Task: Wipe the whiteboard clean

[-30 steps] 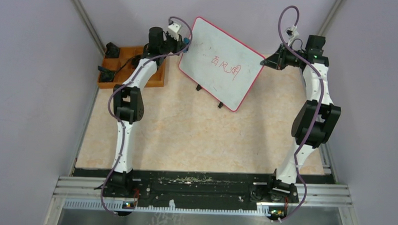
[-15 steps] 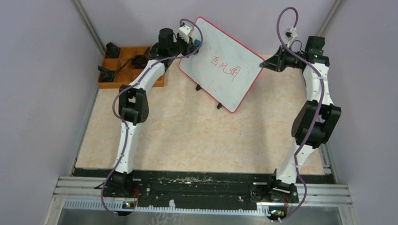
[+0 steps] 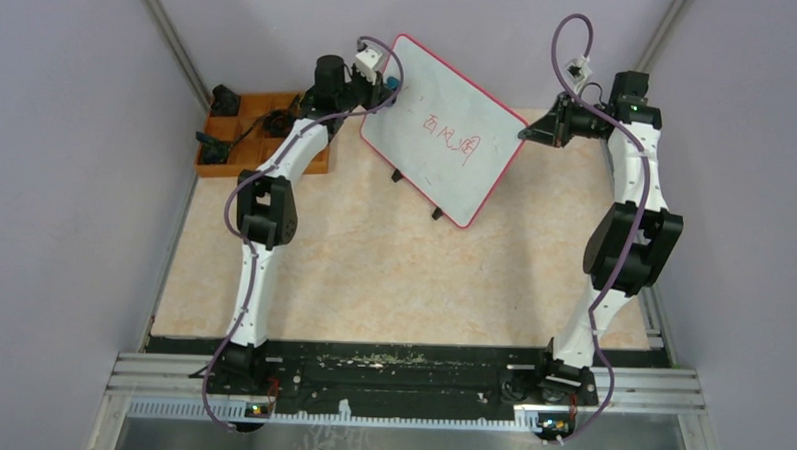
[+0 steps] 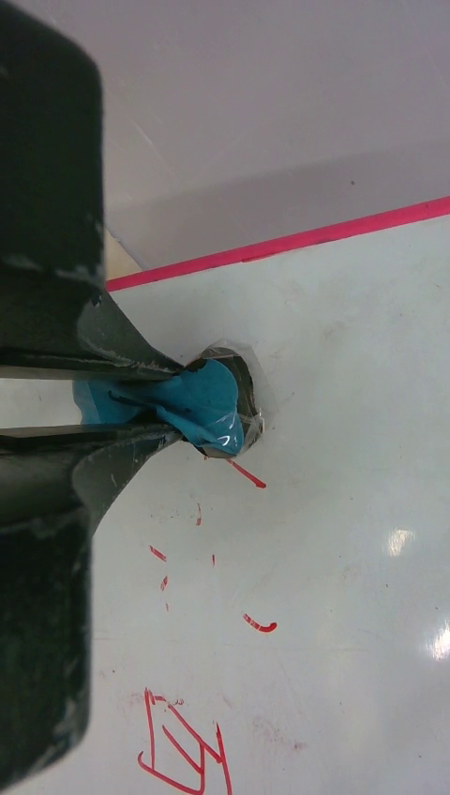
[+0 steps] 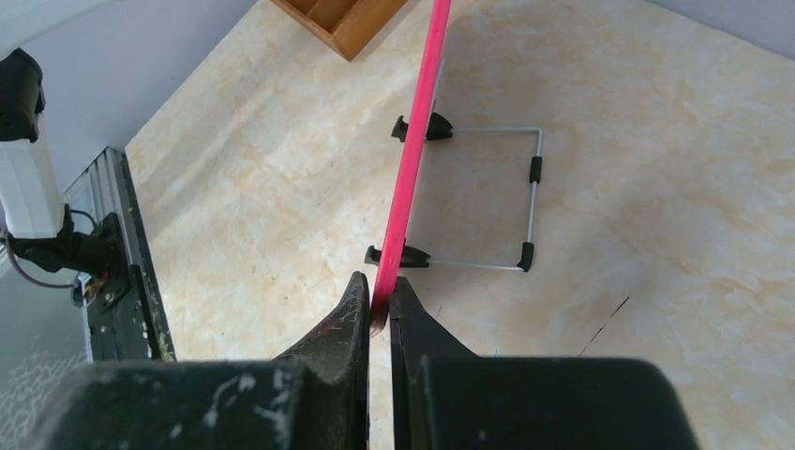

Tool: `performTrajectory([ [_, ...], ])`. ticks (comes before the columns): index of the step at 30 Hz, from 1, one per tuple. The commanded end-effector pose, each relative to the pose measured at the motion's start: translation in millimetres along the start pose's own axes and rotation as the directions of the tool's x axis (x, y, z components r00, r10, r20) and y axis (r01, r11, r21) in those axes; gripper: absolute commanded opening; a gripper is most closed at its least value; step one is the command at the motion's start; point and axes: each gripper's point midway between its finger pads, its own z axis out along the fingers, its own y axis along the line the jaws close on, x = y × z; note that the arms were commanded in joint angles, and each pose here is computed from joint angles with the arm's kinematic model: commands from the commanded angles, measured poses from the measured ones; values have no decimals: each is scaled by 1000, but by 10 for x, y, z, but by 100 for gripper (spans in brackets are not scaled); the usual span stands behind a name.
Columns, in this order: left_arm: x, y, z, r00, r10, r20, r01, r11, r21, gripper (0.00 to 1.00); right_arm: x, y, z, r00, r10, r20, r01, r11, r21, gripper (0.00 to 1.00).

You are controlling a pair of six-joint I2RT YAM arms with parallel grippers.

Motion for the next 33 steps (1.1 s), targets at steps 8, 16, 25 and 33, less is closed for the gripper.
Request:
performTrajectory([
  [8, 4, -96, -54, 1000, -9, 16, 9, 999, 36, 0, 19, -158, 122, 998, 58, 15, -59, 997, 40, 33],
  [16, -45, -76, -39, 1000, -9, 29, 9, 999, 30, 0, 19, -179, 117, 995, 80, 61, -83, 995, 51, 40],
  [25, -53, -83, -60, 1000, -15, 24, 14, 999, 29, 0, -6, -94, 151, 991, 75, 111, -82, 995, 56, 42],
  [33, -119, -83, -80, 999, -12, 32, 11, 1000, 28, 0, -53, -8, 201, 991, 58, 120, -64, 997, 52, 41],
])
